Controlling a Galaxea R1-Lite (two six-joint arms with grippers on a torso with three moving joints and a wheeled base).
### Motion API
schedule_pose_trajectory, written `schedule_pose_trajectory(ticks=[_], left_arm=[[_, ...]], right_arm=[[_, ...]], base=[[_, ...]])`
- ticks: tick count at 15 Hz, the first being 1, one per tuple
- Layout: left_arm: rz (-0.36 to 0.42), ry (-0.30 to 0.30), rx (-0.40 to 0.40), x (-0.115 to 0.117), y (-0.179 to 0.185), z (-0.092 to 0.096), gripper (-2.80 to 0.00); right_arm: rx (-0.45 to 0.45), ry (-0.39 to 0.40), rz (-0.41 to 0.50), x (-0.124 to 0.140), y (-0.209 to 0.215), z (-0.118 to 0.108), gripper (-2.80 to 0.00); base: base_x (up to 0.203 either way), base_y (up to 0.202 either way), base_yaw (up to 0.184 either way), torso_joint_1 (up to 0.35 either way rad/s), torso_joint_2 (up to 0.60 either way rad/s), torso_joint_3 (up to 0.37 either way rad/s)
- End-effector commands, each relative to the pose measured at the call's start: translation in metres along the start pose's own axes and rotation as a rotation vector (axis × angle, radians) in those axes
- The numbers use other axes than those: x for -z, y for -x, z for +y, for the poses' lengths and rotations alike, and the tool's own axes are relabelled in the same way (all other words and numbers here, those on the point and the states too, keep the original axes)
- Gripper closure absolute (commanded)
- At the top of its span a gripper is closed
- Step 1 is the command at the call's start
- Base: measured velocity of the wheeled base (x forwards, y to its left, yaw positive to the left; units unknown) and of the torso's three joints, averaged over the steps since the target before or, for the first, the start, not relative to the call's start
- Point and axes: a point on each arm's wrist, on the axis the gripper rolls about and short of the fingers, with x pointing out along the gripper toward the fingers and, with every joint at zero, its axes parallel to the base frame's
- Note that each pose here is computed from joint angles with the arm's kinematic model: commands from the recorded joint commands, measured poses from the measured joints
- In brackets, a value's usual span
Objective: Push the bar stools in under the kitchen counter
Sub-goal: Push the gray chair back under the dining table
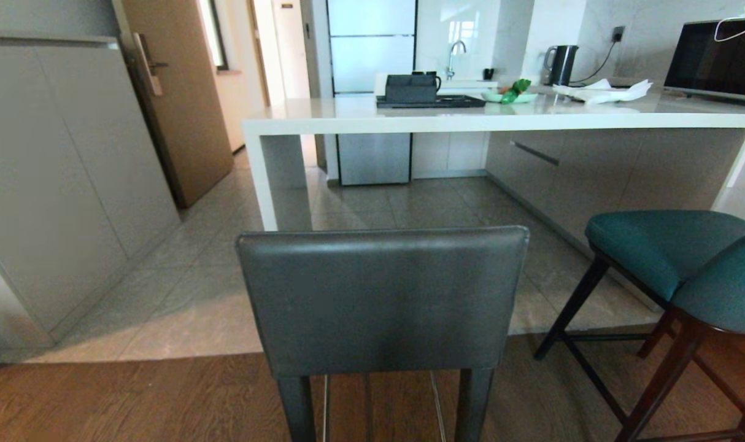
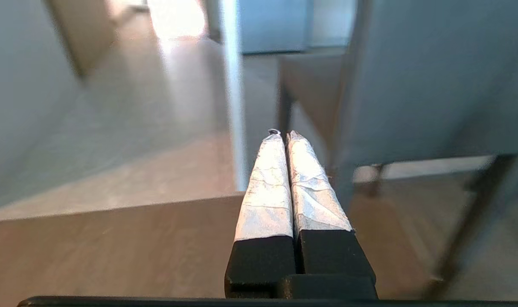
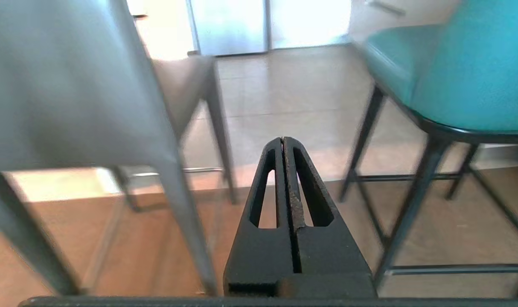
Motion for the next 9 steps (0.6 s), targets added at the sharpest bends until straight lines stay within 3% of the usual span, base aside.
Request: schedule_pose_trajectory(ticks=[1,5,9], left_arm=[[0.12,0.039,0.023,-0.03,-0.04,0.004,0.0],[0.139,0.063,0.04,-0.055,-0.121,0.011,0.0],[0.177,0.082,0.077,-0.037,-0.177,0.01,0.0]], right_arm=[[-0.004,-0.055,0.101,-0.033,-0.031,0.001,0.0],[-0.011,-0.089,0.12,-0.061,-0.099,0.0,0.0],[-0.043,-0.089,0.116,-0.06,-0.162,0.001,0.0]], base=[[0.0,0.0,0.0,0.0,0.0,0.0],[0.0,0.0,0.0,0.0,0.0,0.0],[0.0,0.0,0.0,0.0,0.0,0.0]])
